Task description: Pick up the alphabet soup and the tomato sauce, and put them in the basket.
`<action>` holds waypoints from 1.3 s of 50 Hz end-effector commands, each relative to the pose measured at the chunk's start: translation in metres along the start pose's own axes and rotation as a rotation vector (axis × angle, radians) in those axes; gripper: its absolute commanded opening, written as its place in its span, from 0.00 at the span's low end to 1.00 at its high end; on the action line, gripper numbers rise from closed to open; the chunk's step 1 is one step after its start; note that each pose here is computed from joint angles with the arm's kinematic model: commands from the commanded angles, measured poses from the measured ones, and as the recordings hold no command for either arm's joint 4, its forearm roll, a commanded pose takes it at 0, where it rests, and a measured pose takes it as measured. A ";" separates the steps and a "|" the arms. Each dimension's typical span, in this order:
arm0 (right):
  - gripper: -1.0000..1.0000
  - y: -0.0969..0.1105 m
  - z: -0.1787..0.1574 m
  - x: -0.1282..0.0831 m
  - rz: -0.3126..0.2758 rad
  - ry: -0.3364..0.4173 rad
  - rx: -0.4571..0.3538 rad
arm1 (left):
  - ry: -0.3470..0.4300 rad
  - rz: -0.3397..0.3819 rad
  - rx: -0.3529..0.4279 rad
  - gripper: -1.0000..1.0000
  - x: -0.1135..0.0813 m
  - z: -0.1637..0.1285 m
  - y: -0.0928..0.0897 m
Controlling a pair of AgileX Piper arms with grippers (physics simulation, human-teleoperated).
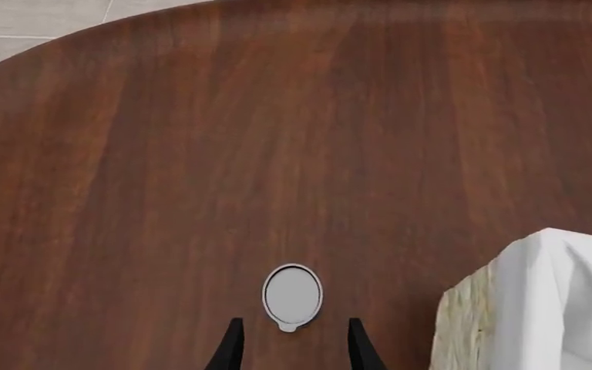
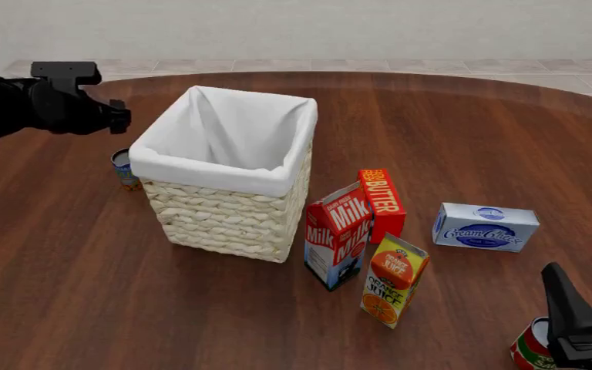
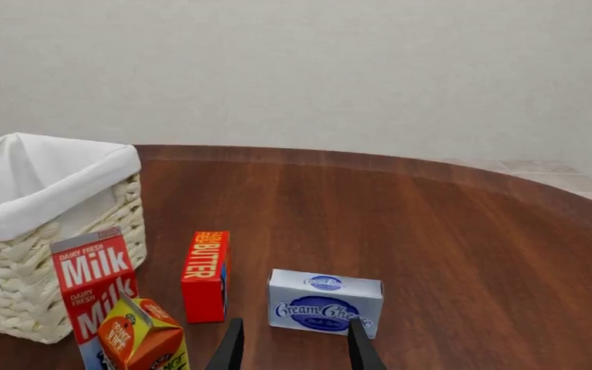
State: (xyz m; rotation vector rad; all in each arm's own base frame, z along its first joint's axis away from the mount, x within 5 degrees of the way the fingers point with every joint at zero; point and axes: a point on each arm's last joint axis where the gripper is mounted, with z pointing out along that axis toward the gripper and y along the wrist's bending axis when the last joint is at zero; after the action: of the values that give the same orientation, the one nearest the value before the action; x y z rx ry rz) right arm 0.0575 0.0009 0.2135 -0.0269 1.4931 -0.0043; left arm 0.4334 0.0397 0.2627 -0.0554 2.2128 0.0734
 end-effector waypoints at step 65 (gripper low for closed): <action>1.00 0.000 0.001 0.000 -0.002 0.002 -0.004 | 0.094 -0.006 0.007 1.00 0.031 0.072 -0.003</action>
State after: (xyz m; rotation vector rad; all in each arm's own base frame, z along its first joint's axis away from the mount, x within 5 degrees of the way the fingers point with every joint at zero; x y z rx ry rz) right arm 0.0586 0.0011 0.2134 -0.0307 1.4957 -0.0029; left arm 0.4698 0.0421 0.2125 -0.0574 2.2789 0.0672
